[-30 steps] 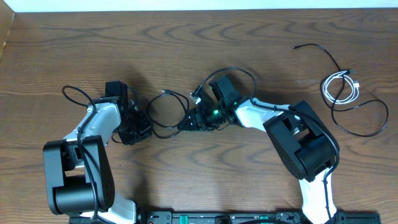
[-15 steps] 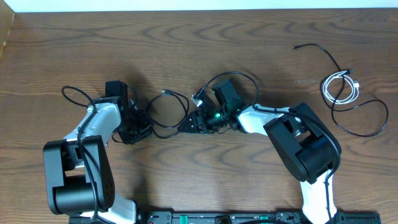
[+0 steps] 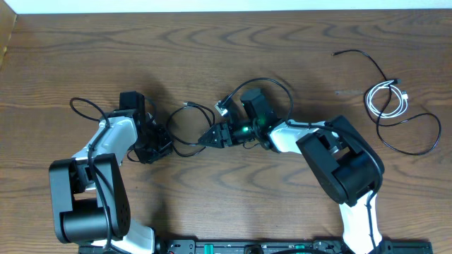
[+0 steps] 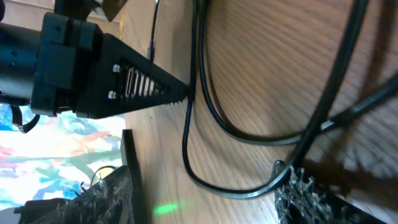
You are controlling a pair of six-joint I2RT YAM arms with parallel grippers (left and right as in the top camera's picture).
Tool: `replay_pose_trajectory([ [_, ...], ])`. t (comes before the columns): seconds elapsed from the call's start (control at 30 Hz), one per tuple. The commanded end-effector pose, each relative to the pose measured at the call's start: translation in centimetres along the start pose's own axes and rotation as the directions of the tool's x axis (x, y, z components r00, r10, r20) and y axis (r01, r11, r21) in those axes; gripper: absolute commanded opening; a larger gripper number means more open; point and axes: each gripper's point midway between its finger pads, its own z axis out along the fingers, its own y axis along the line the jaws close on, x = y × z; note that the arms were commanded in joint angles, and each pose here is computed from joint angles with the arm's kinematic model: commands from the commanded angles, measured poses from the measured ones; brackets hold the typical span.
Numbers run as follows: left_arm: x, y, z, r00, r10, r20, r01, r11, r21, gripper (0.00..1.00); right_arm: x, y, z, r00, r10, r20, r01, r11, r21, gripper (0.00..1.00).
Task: Untangle cables
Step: 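Hold the black cable with both grippers and pull them apart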
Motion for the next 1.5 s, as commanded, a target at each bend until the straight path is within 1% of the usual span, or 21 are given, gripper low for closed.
replay_pose_trajectory([
  [0.0,0.8,1.0,0.6,0.999,-0.025,-0.024,0.024,0.999,-0.033,0.09,2.1,-1.7,1.3,0.999,0.012,-0.051,-0.013,1.000,-0.020,0.69],
  [0.23,0.8,1.0,0.6,0.999,-0.024,-0.023,0.024,0.999,-0.032,0.09,2.0,-1.3,1.9,0.998,-0.031,-0.052,0.025,0.993,-0.113,0.68],
  [0.57,0.3,0.8,0.6,1.000,-0.018,-0.005,0.018,1.000,-0.023,0.09,1.4,0.7,1.8,0.989,-0.148,-0.024,0.140,0.969,-0.202,0.62],
  [1.0,-0.2,0.5,0.6,1.000,-0.017,0.015,0.018,1.000,-0.012,0.09,1.1,0.6,1.8,0.988,-0.154,-0.011,0.149,0.969,-0.196,0.62],
  [1.47,-0.6,0.3,0.6,0.999,-0.018,0.034,0.018,1.000,-0.002,0.09,1.1,0.6,1.8,0.991,-0.134,-0.013,0.129,0.973,-0.193,0.64],
])
